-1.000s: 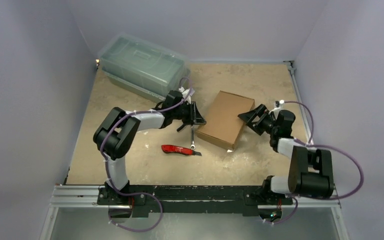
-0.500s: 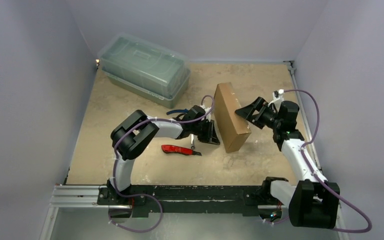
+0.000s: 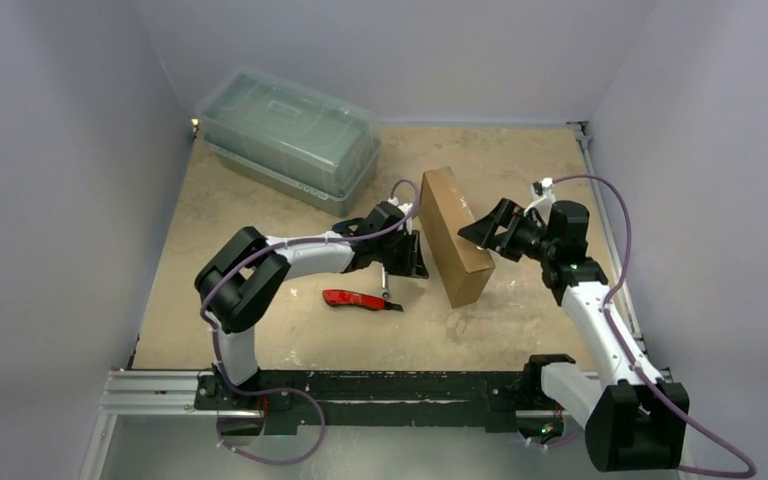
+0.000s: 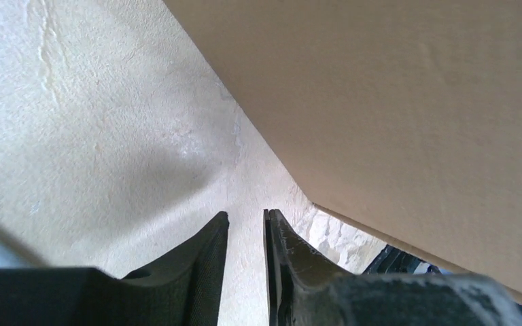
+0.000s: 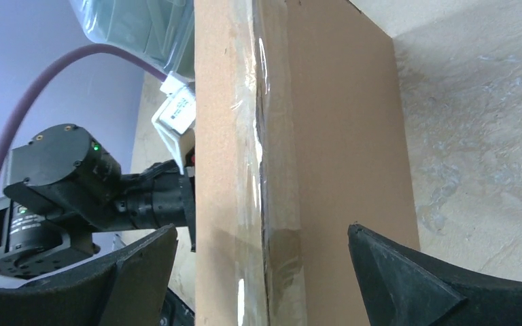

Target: Unpack the express box

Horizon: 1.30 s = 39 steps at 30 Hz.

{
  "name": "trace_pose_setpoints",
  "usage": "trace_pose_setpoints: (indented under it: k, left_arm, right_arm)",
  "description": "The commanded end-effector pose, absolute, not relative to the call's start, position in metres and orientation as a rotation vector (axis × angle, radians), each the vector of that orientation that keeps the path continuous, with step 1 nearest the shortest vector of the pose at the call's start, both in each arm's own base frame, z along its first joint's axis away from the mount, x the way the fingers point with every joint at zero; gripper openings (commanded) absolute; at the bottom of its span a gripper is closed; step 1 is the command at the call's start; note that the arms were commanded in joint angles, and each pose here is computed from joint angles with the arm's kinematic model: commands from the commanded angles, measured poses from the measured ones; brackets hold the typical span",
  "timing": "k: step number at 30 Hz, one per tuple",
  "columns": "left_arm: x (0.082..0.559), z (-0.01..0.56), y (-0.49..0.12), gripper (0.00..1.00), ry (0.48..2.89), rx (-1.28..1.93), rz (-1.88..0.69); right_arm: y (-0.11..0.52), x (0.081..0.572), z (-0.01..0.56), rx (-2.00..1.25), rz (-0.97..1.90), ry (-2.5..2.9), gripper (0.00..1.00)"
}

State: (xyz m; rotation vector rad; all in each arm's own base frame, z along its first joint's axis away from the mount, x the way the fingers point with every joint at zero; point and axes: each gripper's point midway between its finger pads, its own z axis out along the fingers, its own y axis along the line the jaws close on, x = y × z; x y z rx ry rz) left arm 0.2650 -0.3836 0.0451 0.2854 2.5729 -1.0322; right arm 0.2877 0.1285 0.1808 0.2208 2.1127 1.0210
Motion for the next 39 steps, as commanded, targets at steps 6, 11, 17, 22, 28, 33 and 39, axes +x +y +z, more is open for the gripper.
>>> trace_pose_setpoints:
  k: [6,11,17,22,28,33,39]
  left_arm:
    - [0.278,0.092,-0.370,0.41,2.454,0.296,-0.970]
    - [0.271,0.109,-0.361,0.55,2.411,0.289,-0.985]
    - [0.261,0.133,-0.323,0.71,2.377,0.283,-0.847]
    - [0.240,0.156,-0.300,0.76,2.357,0.272,-0.853]
    - [0.229,0.202,-0.271,0.77,2.291,0.213,-0.822]
    - [0.217,0.226,-0.253,0.78,2.244,0.154,-0.834]
    - [0.203,0.239,-0.266,0.79,2.118,0.089,-1.081]
  right_arm:
    - [0.137,0.262,0.206,0.370,1.158,2.014,0.99]
    - [0.142,0.246,0.210,0.448,1.249,1.981,0.99]
    - [0.148,0.235,0.209,0.521,1.347,1.965,0.99]
    - [0.155,0.227,0.212,0.498,1.413,1.949,0.99]
    - [0.127,0.230,0.219,0.323,1.022,2.048,0.99]
    - [0.108,0.240,0.242,0.171,0.800,2.076,0.99]
    - [0.138,0.218,0.244,0.121,1.058,2.045,0.99]
